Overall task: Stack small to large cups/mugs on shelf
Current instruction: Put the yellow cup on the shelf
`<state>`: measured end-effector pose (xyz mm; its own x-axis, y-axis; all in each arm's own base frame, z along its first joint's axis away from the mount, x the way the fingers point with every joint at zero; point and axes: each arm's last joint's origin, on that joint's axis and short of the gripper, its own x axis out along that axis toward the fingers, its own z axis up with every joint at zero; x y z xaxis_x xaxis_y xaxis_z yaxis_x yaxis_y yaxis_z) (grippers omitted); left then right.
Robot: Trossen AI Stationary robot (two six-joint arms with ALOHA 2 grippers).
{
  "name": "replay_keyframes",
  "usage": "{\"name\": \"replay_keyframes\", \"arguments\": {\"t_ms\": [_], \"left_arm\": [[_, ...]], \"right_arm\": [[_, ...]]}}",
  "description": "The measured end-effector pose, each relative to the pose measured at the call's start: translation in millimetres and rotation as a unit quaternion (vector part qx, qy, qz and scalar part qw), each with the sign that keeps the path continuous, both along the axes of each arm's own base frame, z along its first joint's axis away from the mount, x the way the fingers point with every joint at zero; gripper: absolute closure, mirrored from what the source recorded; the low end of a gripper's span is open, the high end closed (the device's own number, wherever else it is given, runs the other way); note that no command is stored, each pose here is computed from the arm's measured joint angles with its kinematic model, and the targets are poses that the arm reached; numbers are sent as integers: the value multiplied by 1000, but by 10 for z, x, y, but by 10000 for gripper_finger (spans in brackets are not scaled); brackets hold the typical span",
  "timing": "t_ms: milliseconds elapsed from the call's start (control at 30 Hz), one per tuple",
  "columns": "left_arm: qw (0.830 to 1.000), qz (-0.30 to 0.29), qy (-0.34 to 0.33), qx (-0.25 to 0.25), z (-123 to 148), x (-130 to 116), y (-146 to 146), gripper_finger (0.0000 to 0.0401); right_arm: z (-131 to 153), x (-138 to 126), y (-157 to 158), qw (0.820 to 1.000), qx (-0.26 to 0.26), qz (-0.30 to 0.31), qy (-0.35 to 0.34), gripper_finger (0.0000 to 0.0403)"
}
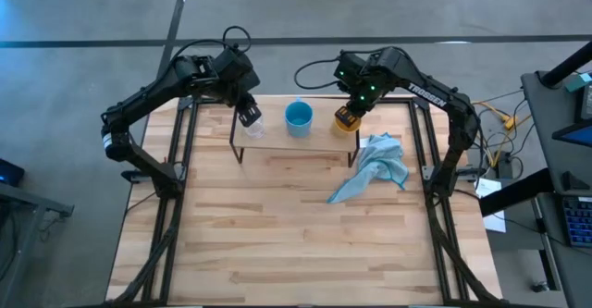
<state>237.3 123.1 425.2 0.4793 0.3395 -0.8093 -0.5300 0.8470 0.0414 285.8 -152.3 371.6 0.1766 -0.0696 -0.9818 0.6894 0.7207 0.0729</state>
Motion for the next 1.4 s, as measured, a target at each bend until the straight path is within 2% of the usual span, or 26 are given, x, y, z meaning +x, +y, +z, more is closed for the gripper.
{"name": "replay_keyframes", "arguments": {"t_ms": [567, 800, 1200, 1400], "left_arm": [[1000, 0, -10, 5, 11, 15, 9, 342], [1000, 0, -12, 6, -28, 44, 22, 342], [999, 0, 41, -21, -354, 87, 45, 342], [1000, -1, 23, -10, -301, 105, 54, 342]], "right_arm": [[-10, -3, -15, 1000, -22, -8, 11, 330], [3, 49, -41, 999, -36, -9, -16, 330], [20, 54, -42, 999, -39, -9, -24, 333], [237, 29, -28, 997, -58, -9, -60, 334]]}}
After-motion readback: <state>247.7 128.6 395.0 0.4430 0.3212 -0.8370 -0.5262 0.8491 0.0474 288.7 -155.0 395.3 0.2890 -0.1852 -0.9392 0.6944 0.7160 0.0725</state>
